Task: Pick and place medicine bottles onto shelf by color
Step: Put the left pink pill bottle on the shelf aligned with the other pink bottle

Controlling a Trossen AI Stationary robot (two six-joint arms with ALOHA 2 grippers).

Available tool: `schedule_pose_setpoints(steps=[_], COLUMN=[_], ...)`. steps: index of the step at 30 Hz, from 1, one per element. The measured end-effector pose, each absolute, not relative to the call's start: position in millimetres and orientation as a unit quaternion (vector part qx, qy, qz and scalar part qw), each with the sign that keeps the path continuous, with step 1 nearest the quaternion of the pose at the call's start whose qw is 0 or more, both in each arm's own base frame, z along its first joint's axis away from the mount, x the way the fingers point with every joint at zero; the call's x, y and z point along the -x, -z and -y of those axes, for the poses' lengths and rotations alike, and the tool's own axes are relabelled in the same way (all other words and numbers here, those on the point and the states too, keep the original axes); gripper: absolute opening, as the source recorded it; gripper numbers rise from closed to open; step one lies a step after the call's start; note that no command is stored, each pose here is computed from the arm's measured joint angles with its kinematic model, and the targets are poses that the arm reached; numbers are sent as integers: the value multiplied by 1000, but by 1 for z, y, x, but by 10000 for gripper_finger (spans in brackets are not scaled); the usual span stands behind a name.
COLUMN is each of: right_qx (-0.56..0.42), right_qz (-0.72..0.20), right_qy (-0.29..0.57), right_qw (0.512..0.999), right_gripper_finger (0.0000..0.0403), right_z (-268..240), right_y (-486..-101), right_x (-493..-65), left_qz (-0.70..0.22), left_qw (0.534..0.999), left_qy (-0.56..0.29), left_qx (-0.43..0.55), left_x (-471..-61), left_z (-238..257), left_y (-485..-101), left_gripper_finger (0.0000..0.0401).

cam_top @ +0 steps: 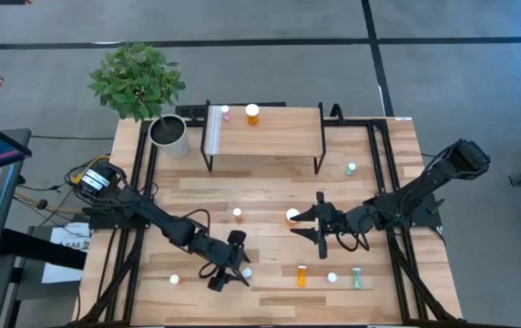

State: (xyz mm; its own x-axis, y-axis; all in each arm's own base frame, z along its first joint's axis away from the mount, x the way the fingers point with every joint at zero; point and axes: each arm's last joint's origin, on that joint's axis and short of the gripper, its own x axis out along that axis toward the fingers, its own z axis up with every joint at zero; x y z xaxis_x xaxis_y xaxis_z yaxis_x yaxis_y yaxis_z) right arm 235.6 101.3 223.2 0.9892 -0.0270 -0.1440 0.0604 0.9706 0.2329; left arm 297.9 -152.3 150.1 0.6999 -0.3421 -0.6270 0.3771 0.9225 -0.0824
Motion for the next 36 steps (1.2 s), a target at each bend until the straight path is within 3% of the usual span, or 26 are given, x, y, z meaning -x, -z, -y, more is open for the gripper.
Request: schedule_pose_setpoints(steps=[12,36], right_qx=[-119,-119], right_qz=[-70,-68], right_qy=[22,31], right_qw=[990,990], right_gripper_finger=[179,176], right_z=[-101,-101], right_y=[-223,-223], right_x=[-236,-236], left_qz=[-335,-334], left_qw=[922,921], left_qy=[195,199], left_qx=[-24,-23], left_x=[-298,-298], left_z=[152,152], left_y=[-150,-150], left_gripper_finger=[187,182])
